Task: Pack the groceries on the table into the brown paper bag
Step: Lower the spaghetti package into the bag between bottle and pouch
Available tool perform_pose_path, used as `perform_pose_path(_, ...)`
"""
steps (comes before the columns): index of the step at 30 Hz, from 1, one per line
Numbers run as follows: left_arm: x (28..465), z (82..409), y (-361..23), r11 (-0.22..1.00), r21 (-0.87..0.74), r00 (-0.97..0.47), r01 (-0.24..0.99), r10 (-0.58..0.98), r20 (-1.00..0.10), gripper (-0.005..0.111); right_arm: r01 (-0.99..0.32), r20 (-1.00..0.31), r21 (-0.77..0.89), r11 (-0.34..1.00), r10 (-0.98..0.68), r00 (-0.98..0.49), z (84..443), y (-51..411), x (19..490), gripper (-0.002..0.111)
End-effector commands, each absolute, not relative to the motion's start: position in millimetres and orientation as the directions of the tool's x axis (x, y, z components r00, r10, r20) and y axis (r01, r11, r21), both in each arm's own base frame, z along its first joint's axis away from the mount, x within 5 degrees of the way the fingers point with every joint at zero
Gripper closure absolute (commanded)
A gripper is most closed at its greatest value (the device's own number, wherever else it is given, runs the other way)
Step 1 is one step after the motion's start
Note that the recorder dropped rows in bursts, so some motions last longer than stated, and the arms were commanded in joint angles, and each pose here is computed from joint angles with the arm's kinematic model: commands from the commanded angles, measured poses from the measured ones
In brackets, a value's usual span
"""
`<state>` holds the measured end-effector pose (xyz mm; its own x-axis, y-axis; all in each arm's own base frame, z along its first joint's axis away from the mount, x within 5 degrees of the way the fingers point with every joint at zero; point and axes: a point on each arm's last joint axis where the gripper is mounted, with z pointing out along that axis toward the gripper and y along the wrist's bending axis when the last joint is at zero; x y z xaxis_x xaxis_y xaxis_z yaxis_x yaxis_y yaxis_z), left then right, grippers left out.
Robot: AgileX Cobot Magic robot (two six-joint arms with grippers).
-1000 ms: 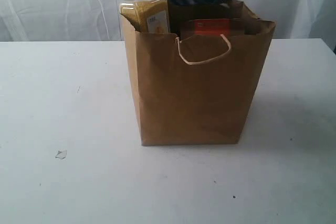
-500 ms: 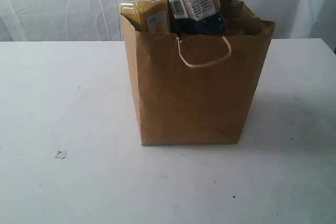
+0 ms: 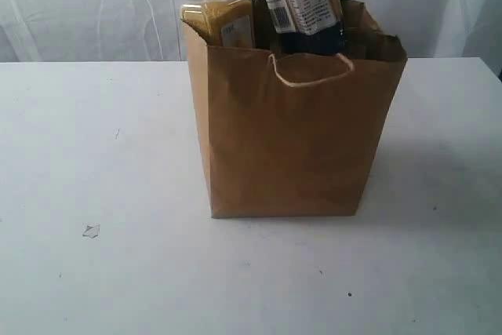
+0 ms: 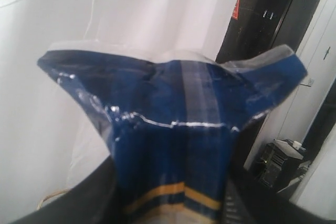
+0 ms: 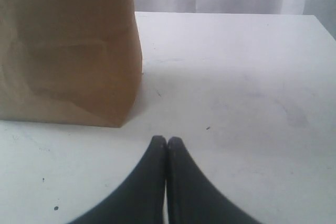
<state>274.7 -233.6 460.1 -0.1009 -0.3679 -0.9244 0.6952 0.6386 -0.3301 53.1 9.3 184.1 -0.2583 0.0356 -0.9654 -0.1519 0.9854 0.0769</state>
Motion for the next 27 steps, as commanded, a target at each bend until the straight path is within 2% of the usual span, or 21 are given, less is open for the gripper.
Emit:
perform_pose_path(1,265,491,-232,0.579,-0.314,-0.025,0.753,-0.451,-0.892,0.107,-0.148,-0.966,0.080,0.986,0.040,-0.255,183,9,53,0.108)
perform_pose_path(9,268,484,-235,0.614,-0.320,-0.058,0.722,-0.407,-0.912,0.107,-0.148,-0.966,0.080,0.986,0.040,-0.255,183,9,53,0.108)
perform_pose_path(27,274,458,-263,0.603,-0.346,-0.146,0.719,-0.356,-0.923,0.107,-0.148,-0.966,0.080,0.986,0.040,-0.255,183,9,53,0.108)
